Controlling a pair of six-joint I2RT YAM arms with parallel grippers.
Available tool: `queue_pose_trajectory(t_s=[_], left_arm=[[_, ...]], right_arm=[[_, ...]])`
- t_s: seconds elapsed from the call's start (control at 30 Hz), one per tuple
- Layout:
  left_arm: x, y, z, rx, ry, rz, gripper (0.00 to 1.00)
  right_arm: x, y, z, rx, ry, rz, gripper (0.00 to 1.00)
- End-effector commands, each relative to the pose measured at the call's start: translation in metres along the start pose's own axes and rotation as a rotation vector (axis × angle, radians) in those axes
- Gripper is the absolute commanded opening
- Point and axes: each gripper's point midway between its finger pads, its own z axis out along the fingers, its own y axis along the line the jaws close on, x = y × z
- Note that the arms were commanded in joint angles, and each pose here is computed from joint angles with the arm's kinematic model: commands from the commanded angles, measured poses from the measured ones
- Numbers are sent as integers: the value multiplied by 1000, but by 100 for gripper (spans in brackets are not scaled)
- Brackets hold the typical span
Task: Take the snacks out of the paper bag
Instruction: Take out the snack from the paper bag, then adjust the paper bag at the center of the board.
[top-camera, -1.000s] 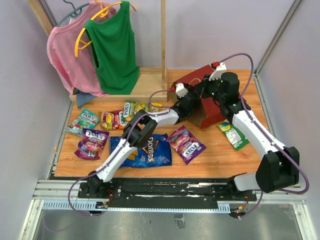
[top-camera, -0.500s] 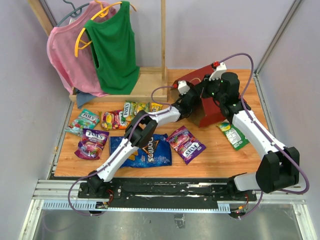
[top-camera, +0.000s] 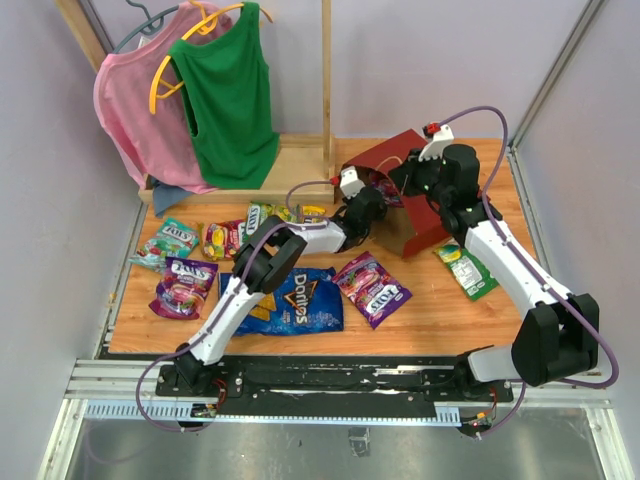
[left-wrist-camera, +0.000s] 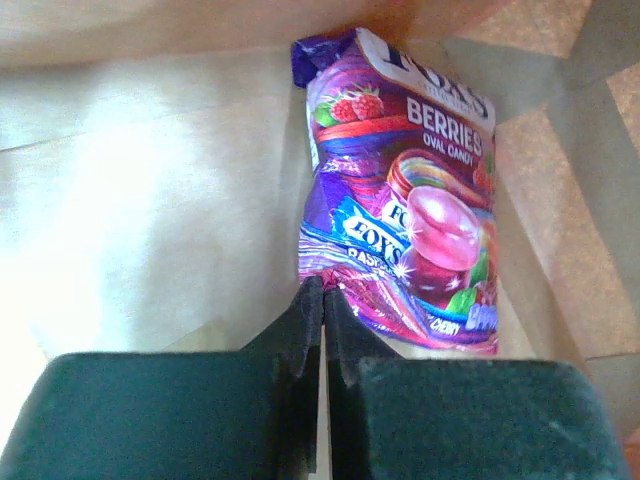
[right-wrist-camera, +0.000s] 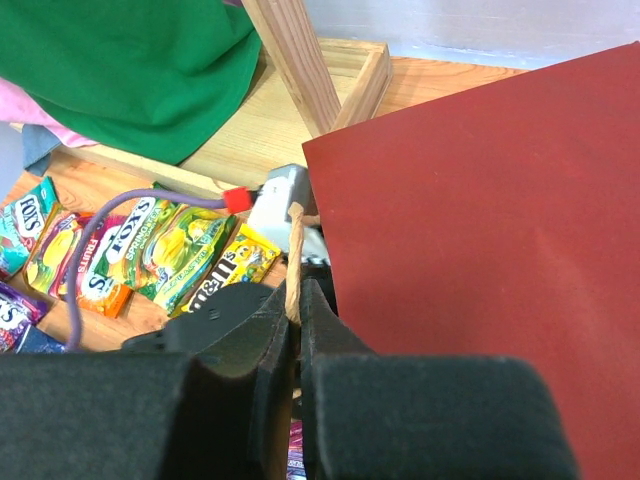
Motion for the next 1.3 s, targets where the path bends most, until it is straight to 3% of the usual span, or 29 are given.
queue_pose_trajectory(t_s=[0.0,0.4,0.73,1.07,1.27], left_arm=[[-61,-14,-34,52,-148,-13,1],[-139,-48,-136,287,-214,-52,1],[-239,-82,-291,566,-274,-65,1],[-311,-30,-377,493,-431,-59,0],[-323,-16,-395,469,-459,-39,0]], right_arm=[[-15,-5,-6,1,-47,7,4],[-17,-10,2,7,-40,21,4],[-60,-3,15,-10,-99,10,4],[-125,42,32,-132,-214,69,2],[-146,18,35,-82,-253,93,2]])
